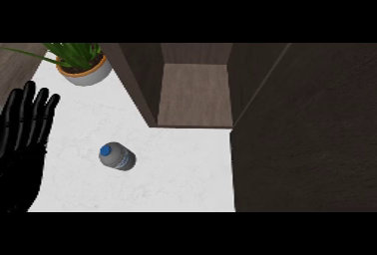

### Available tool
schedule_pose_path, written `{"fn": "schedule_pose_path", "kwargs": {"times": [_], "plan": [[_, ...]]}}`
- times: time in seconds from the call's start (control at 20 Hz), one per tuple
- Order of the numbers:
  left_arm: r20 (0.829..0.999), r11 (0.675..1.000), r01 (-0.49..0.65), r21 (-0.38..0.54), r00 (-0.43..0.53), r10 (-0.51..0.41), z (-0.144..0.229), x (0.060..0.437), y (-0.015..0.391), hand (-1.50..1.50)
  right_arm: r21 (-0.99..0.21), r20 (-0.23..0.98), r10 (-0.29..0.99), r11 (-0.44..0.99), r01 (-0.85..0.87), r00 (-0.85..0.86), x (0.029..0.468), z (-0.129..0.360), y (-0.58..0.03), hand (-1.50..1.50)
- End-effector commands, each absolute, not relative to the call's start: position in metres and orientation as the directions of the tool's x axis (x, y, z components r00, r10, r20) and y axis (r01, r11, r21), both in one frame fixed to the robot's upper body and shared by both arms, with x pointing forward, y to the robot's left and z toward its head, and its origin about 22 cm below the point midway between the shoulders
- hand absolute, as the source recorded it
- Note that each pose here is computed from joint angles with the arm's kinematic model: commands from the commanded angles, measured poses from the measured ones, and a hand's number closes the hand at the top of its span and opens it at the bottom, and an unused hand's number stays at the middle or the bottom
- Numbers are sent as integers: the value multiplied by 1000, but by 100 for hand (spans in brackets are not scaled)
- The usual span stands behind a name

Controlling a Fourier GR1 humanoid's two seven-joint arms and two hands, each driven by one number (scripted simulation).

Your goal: Pick up the bottled water, place it into the cabinet and close the cabinet

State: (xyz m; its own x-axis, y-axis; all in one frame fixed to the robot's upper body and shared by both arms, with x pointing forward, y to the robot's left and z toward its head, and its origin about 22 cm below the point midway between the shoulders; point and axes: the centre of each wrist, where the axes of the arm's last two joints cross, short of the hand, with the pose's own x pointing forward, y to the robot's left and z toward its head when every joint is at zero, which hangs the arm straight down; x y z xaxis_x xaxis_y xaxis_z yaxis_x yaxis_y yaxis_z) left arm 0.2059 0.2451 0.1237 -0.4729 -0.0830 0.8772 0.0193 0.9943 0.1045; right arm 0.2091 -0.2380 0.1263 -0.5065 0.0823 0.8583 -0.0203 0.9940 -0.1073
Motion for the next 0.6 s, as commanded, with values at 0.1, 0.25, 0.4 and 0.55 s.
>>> {"fn": "schedule_pose_path", "kwargs": {"times": [0.1,0.25,0.4,0.55], "plan": [[866,994,-17,106,-490,-101,115,199,243,-150,-94,850,60,995,-40,-523,200,127,-255,-150],[835,993,-37,114,-539,-116,140,196,241,-150,-59,834,16,996,-61,-552,176,143,-244,-150],[959,999,-37,-38,-282,26,117,182,229,-150,44,955,-91,985,-170,-283,163,118,-234,-150],[963,997,-65,-32,-271,13,123,167,223,-150,48,959,-95,983,-179,-267,132,135,-240,-150]]}}
